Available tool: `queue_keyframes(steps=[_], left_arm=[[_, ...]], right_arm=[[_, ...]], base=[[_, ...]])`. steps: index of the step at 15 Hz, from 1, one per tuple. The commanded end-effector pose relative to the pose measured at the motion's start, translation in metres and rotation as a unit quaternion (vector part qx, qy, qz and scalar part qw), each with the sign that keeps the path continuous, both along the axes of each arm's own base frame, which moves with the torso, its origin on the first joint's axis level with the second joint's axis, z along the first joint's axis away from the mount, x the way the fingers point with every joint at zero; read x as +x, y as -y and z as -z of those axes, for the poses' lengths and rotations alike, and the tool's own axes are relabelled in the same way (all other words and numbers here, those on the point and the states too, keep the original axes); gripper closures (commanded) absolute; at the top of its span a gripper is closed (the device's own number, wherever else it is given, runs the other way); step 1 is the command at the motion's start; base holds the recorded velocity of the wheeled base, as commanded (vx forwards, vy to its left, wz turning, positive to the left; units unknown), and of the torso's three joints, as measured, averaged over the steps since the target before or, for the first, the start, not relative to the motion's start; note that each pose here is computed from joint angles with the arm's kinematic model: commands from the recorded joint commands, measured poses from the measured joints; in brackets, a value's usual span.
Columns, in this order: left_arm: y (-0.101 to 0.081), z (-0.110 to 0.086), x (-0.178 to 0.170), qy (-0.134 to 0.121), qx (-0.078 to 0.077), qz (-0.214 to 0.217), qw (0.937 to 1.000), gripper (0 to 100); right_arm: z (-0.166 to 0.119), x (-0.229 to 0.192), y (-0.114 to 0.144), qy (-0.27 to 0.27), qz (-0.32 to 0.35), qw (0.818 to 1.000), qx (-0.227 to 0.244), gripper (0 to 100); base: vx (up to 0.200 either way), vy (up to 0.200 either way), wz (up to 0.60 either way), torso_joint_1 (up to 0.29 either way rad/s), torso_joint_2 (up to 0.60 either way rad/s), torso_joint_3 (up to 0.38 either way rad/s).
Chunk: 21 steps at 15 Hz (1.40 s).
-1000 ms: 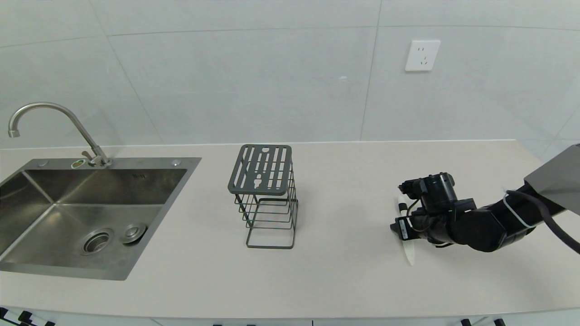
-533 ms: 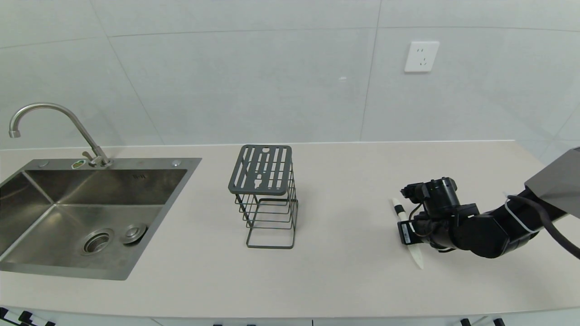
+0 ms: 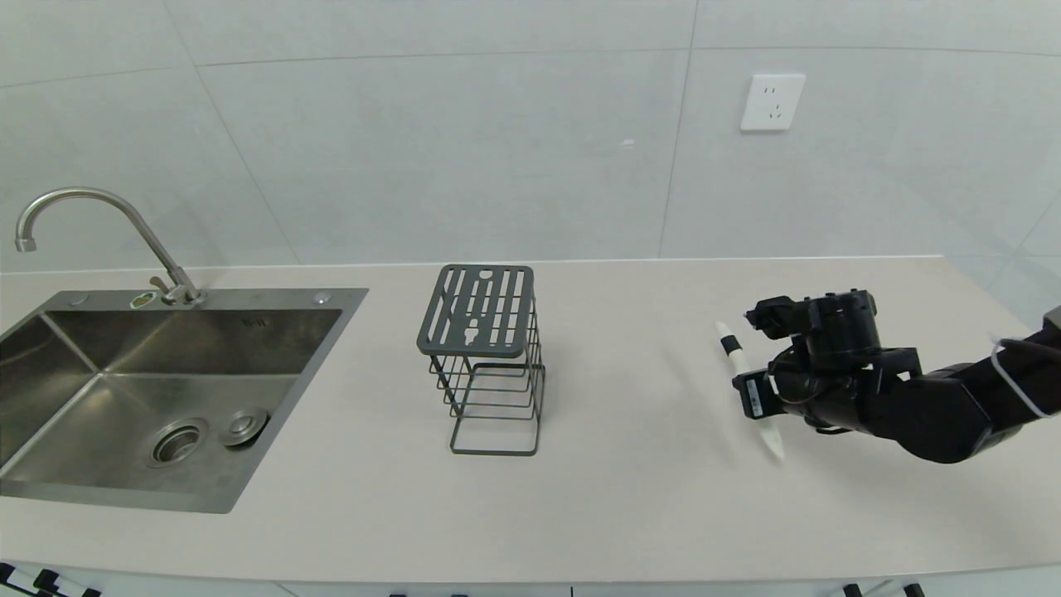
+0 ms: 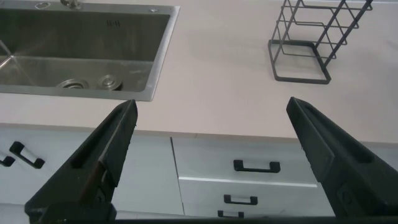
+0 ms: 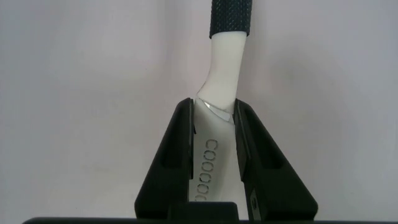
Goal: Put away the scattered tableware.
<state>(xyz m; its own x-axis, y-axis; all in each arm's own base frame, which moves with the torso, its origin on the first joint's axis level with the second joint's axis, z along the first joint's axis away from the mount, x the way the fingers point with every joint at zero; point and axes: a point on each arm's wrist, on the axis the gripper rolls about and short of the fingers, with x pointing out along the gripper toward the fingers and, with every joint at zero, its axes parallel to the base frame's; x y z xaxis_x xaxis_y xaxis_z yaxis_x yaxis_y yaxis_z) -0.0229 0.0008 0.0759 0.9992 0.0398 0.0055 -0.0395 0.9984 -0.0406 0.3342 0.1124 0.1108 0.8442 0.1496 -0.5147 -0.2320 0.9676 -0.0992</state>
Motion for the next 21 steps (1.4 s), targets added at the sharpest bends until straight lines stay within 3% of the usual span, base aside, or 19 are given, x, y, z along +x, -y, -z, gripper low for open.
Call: queue_keyframes(steps=[1,4,6,7,9,10,12,13,14,15,17,19,20,21], left_arm=[[0.000,0.000,0.000,0.000,0.000,0.000,1.0000,0],[0.000,-0.001,0.000,0.004,-0.001,0.001,1.0000,0],[0.000,-0.021,-0.002,0.101,-0.001,0.004,0.9949,0],[0.001,-0.027,-0.004,0.132,0.001,0.015,0.9912,0],[0.003,-0.044,-0.010,0.160,0.009,0.059,0.9854,0],[0.004,-0.061,-0.011,0.150,0.011,0.083,0.9852,0],[0.005,-0.108,-0.007,0.147,0.016,0.144,0.9785,0],[0.006,-0.119,-0.004,0.146,0.017,0.161,0.9759,0],[0.007,-0.142,0.009,0.139,0.020,0.204,0.9687,0],[0.009,-0.152,0.021,0.140,0.024,0.232,0.9622,0],[0.013,-0.163,0.051,0.150,0.041,0.278,0.9479,0],[0.018,-0.168,0.074,0.160,0.068,0.311,0.9345,0],[0.023,-0.170,0.090,0.159,0.081,0.348,0.9202,0],[0.024,-0.170,0.093,0.158,0.081,0.355,0.9177,0]], right_arm=[[-0.031,-0.027,0.006,0.050,-0.036,0.998,0.004,100],[-0.051,-0.059,0.014,0.102,-0.106,0.989,0.003,100],[-0.060,-0.081,0.020,0.120,-0.154,0.981,0.002,100],[-0.063,-0.091,0.022,0.128,-0.168,0.978,-0.003,100],[-0.067,-0.112,0.028,0.141,-0.208,0.968,0.002,100],[-0.071,-0.120,0.029,0.153,-0.235,0.960,0.000,100],[-0.080,-0.128,0.029,0.182,-0.291,0.939,0.001,100],[-0.080,-0.128,0.029,0.185,-0.302,0.935,-0.002,100],[-0.080,-0.130,0.028,0.197,-0.324,0.925,-0.003,100],[-0.079,-0.131,0.028,0.203,-0.332,0.921,0.000,100],[-0.078,-0.128,0.025,0.233,-0.352,0.906,0.008,100],[-0.080,-0.120,0.020,0.277,-0.389,0.879,0.020,100],[-0.079,-0.117,0.018,0.293,-0.406,0.865,0.025,100],[-0.079,-0.117,0.018,0.295,-0.409,0.863,0.026,100]], base=[[0.000,0.000,0.00,0.000,0.00,0.000],[0.000,0.000,0.00,0.000,0.00,0.000],[0.000,0.000,0.00,0.000,0.00,0.000],[0.000,0.000,0.00,0.000,0.00,0.000],[0.000,0.000,0.00,0.000,0.00,0.000],[0.000,0.000,0.00,0.000,0.00,0.000],[0.000,0.000,0.00,0.000,0.00,0.000],[0.000,0.000,0.00,0.000,0.00,0.000],[0.000,0.000,0.00,0.000,0.00,0.000],[0.000,0.000,0.00,0.000,0.00,0.000],[0.000,0.000,0.00,0.000,0.00,0.000],[0.000,0.000,0.00,0.000,0.00,0.000],[0.000,0.000,0.00,0.000,0.00,0.000],[0.000,0.000,0.00,0.000,0.00,0.000]])
